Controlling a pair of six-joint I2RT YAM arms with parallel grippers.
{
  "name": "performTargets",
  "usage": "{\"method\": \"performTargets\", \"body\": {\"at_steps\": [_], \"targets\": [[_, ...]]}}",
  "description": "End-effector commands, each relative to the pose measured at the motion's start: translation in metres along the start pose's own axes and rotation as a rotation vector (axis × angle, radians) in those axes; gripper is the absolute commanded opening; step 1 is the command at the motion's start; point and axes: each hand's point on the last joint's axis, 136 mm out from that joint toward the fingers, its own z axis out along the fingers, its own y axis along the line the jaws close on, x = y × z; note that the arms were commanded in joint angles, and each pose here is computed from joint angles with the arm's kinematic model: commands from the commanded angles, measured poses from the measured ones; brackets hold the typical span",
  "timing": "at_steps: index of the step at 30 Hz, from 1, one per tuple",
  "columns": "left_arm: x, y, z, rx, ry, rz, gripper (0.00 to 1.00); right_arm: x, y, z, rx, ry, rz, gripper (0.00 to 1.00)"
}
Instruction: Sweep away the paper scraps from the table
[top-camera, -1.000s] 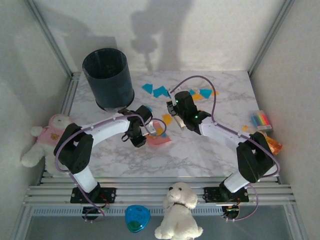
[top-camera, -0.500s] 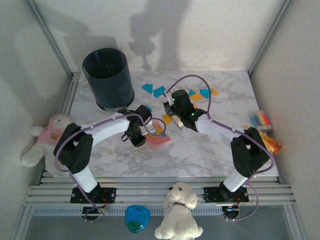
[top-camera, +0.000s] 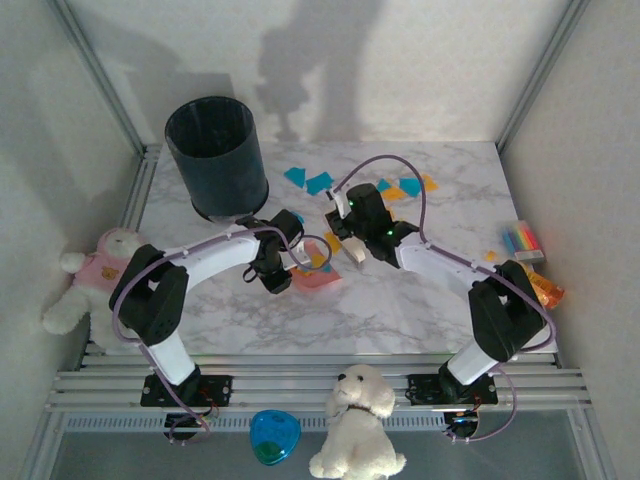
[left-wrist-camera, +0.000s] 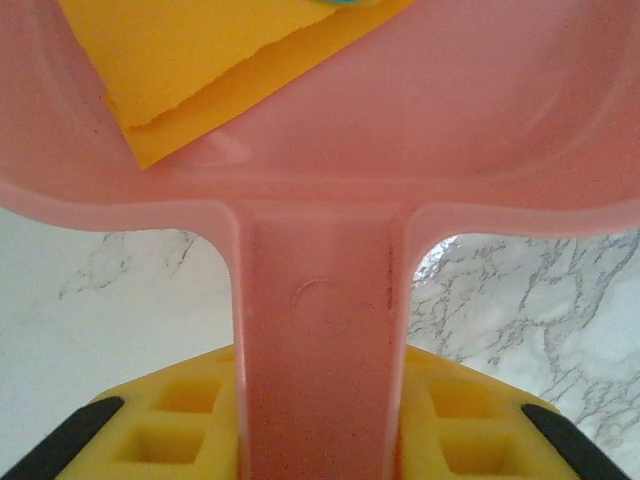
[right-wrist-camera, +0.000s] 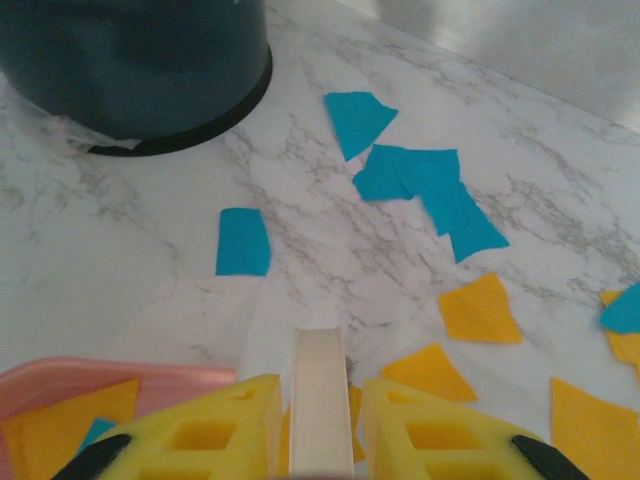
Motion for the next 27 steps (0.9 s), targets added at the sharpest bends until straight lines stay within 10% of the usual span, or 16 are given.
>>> {"method": "performTargets", "body": {"at_steps": [1, 27], "targets": [[0.005, 0.006, 0.001, -0.008, 0.041, -0.031, 0.0, -0.003, 0.014, -0.017, -0.059, -0.013, 0.005, 0.0], [0.007, 0.004, 0.0, -0.003, 0.041, -0.008, 0.0, -0.019, -0.017, -0.03, 0.136, -0.078, 0.079, 0.0]]}}
